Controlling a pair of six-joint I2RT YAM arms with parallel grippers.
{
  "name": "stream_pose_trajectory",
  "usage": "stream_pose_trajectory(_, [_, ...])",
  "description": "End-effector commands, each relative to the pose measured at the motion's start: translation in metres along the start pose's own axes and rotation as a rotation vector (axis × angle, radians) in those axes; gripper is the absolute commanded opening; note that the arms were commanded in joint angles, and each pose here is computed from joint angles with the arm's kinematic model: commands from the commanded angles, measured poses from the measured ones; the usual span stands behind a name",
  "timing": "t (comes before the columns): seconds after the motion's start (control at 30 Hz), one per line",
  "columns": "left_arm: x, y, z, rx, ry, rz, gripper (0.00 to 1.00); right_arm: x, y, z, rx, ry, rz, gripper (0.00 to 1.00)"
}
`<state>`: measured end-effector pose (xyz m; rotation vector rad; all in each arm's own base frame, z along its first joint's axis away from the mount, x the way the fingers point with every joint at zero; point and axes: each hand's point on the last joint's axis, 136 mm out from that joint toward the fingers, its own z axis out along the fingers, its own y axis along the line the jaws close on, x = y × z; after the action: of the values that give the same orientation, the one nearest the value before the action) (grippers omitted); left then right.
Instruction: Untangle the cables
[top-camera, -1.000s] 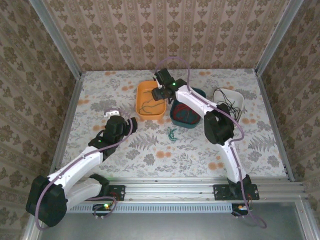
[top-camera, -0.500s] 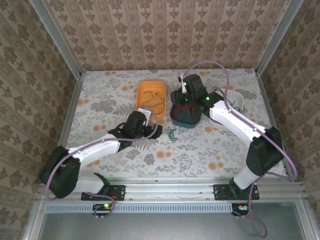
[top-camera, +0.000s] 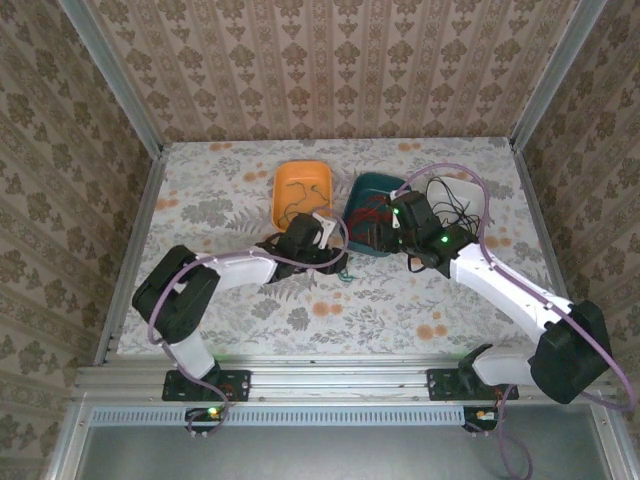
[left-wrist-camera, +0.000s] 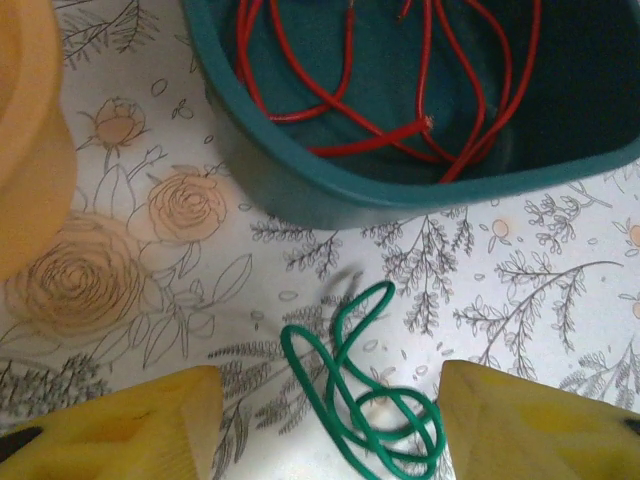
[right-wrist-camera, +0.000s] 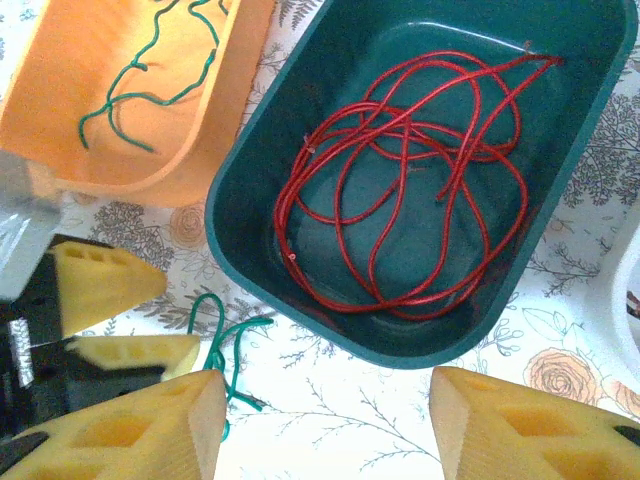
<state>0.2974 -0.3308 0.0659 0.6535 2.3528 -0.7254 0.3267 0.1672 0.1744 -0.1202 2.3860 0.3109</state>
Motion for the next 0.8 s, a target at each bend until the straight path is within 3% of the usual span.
stream_pose_trajectory(0.0, [-0.010, 0.004, 0.007, -0.010, -0.007, -0.014, 0.55, 0.004, -0.010, -0.006, 0.040, 0.001, 0.021, 0.57])
stream_pose_trajectory(0.2, [0.004, 0.012, 0.014, -0.043, 0.038, -0.025, 0.37, 0.003, -0.010, -0.009, 0.040, -0.005, 0.014, 0.57])
stream_pose_trajectory(0.53, [0.020, 0.011, 0.025, -0.013, 0.099, -0.029, 0.23, 0.005, -0.011, -0.011, 0.036, -0.003, 0.014, 0.56])
stream_pose_trajectory(0.7, [0.019, 0.007, 0.028, 0.009, 0.106, -0.025, 0.00, 0.013, -0.006, -0.008, 0.001, 0.024, 0.007, 0.56])
stream_pose_trajectory(0.77, [0.017, 0.005, 0.023, 0.015, 0.090, -0.021, 0.00, 0.020, 0.000, -0.005, -0.034, 0.048, 0.004, 0.56])
